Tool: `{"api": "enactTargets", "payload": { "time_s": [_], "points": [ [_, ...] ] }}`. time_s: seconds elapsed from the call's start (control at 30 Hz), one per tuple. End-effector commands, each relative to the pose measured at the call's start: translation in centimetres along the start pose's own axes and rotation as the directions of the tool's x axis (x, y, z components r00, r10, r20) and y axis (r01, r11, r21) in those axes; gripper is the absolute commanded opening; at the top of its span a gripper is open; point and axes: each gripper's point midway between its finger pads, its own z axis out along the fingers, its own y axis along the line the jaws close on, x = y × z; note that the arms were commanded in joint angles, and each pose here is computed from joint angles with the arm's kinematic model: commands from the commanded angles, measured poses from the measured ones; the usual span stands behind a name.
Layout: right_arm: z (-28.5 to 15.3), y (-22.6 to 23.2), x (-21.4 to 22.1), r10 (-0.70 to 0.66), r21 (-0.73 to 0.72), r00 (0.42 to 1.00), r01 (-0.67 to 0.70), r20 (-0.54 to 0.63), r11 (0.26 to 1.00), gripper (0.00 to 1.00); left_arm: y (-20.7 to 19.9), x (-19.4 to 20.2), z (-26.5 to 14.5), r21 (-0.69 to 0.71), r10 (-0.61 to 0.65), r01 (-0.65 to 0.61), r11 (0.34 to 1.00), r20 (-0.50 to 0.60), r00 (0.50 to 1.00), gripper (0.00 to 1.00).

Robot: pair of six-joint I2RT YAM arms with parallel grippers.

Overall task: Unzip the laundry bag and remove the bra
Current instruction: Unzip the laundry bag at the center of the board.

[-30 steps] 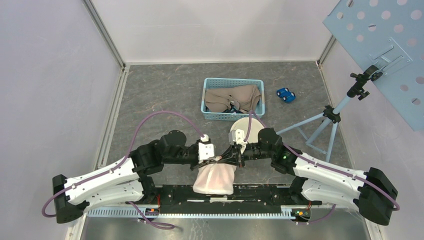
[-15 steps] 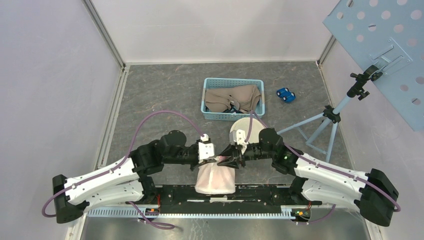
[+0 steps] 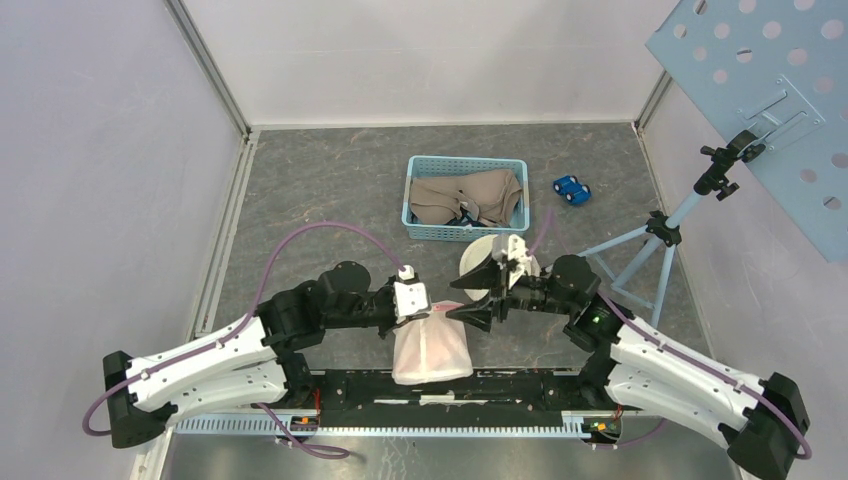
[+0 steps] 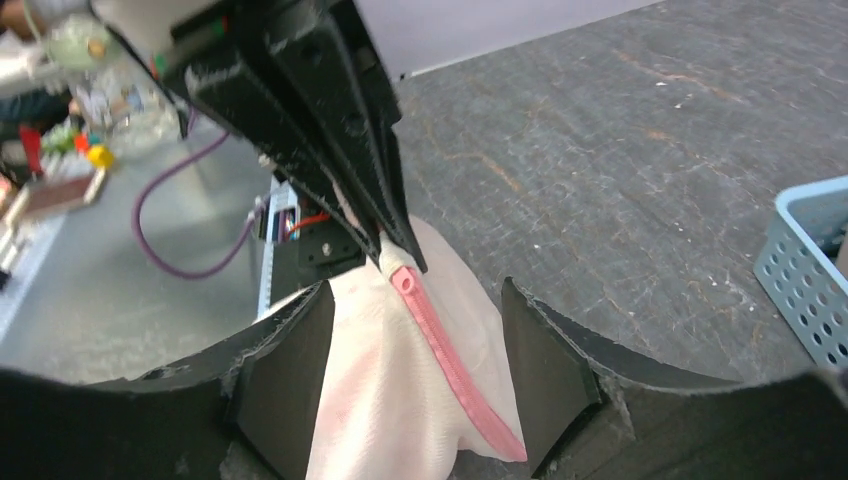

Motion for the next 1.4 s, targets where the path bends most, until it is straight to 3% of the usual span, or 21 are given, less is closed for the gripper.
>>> {"api": "enactTargets", "payload": {
  "time_s": [0.0,0.17,0.27,0.47,0.7,1.37],
  "points": [
    [-0.5,-1.2,-2.6,0.188,0.087,0.976,-0.197,0.109,0.976,0.67,1.5,-1.6,0.0,-0.067,0.037,-0.034,0.997,0.045,0.998,0.02],
    [0.1,-1.1,-1.6,0.451,0.044,0.881,-0.461,0.144,0.886,0.54,1.7,-1.8,0.2,-0.073,0.036,-0.033,0.997,0.040,0.999,0.02],
    [0.1,-0.6,-1.8,0.534,-0.003,0.828,-0.541,0.174,0.841,0.50,1.8,-1.9,0.0,-0.084,0.032,-0.028,0.996,0.050,0.998,0.02],
    [0.2,-0.7,-1.4,0.577,-0.002,0.798,-0.585,0.176,0.811,0.47,1.9,-2.0,-0.1,-0.093,0.022,-0.016,0.995,0.061,0.998,0.02],
    [0.7,-0.4,-0.4,0.653,-0.045,0.742,-0.655,0.152,0.755,0.35,1.8,-2.1,0.1,-0.089,0.023,-0.017,0.996,0.061,0.998,0.02],
    [1.2,-0.3,0.2,0.680,-0.064,0.722,-0.678,0.128,0.732,0.31,1.8,-2.5,0.6,-0.079,0.023,-0.018,0.997,0.070,0.997,0.02]
  ]
}}
